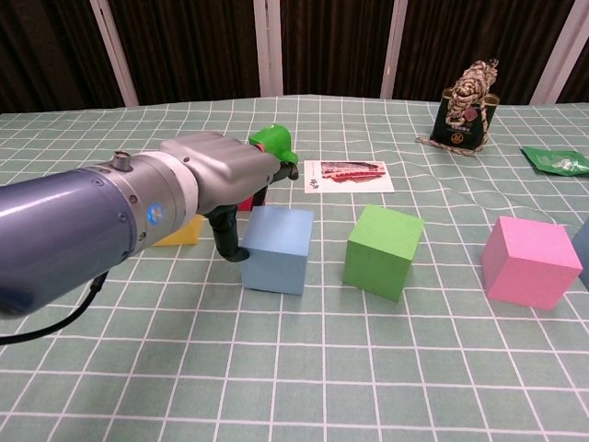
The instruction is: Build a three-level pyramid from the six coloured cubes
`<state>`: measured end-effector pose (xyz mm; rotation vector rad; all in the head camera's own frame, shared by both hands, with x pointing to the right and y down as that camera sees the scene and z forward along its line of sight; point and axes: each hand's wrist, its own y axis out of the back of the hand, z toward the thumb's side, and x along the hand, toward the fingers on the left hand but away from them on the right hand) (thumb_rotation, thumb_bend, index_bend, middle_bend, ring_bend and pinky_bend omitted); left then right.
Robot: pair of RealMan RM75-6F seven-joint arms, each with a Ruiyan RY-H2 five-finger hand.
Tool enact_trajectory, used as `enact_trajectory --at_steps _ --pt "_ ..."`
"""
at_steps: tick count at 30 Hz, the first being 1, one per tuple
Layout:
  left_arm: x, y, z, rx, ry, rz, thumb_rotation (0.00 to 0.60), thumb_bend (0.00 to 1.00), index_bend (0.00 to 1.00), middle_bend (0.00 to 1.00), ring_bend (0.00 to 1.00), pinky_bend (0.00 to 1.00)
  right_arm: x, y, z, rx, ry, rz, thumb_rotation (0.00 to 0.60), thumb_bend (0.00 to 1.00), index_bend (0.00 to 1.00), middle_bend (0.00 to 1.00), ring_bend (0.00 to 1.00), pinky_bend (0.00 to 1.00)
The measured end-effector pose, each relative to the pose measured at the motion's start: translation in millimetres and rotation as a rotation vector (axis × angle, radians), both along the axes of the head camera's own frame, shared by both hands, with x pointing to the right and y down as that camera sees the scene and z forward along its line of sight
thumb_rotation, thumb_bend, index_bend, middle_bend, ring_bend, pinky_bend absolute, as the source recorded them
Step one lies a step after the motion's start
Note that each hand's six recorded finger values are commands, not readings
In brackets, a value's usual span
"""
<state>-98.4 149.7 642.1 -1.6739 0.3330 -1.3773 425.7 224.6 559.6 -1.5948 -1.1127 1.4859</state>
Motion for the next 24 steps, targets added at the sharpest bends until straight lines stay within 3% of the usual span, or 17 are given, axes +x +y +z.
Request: enact_trajectory --at_steps 15,24 --pt "-0.6 3.9 3.4 -0.006 0.004 0.003 0.600 0.40 0.00 0.33 0.00 0.00 0.7 -0.3 -0.7 0.003 -0.001 0.003 0.600 0.35 0.00 0.00 0.00 0.00" --pt "-1.1 2.6 -0.3 0.005 0.012 -0.007 0.600 0.29 0.00 0.21 0.00 0.00 1.5 -0.4 -0.9 0.006 0.003 0.007 0.600 0.35 0.00 0.00 0.00 0.00"
